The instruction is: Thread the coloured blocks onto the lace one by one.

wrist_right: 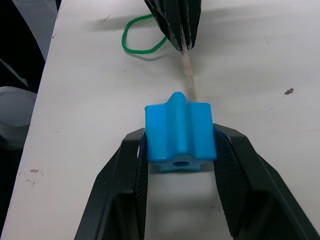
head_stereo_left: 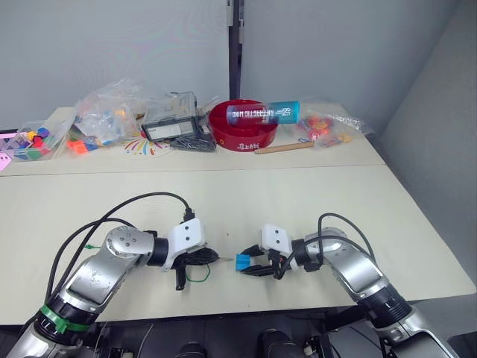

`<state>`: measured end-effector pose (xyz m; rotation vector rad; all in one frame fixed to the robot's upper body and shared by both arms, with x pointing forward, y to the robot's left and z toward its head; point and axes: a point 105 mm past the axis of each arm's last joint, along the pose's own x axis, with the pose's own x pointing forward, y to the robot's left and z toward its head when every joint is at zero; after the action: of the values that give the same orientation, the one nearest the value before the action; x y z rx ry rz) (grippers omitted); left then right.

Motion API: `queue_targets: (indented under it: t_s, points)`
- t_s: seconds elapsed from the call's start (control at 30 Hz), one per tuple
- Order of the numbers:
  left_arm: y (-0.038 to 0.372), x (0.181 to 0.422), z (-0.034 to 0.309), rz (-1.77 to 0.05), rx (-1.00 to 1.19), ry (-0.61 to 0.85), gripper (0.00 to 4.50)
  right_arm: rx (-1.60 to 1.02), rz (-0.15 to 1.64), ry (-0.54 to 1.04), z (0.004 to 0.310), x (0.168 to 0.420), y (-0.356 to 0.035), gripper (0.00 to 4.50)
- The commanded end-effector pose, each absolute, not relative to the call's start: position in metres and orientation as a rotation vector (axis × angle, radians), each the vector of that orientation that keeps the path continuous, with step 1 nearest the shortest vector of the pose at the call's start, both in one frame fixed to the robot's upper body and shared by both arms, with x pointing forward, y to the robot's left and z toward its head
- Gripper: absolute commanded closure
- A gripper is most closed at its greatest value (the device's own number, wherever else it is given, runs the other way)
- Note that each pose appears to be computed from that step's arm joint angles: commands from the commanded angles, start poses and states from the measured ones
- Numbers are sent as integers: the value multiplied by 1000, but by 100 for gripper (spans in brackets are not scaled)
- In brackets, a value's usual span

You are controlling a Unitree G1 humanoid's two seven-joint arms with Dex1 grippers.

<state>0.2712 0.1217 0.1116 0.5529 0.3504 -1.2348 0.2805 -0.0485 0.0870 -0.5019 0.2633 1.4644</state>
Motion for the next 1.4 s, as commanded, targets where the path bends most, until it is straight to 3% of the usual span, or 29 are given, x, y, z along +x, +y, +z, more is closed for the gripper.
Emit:
queue_targets:
  t_s: [0.03, 0.57, 1.13, 1.4]
  points:
    - [116, 271, 122, -1241, 560, 303, 450, -521, 1445, 306, 79, 281, -55, 317]
    - [84, 265, 119, -1334, 507, 282, 450, -509, 1437, 295, 80, 282, -52, 317]
    - [70, 257, 110, -1421, 283, 297, 450, -448, 1404, 290, 76, 284, -54, 317]
    - [101, 256, 122, -1410, 325, 319, 185, -456, 1403, 312, 75, 285, -65, 317]
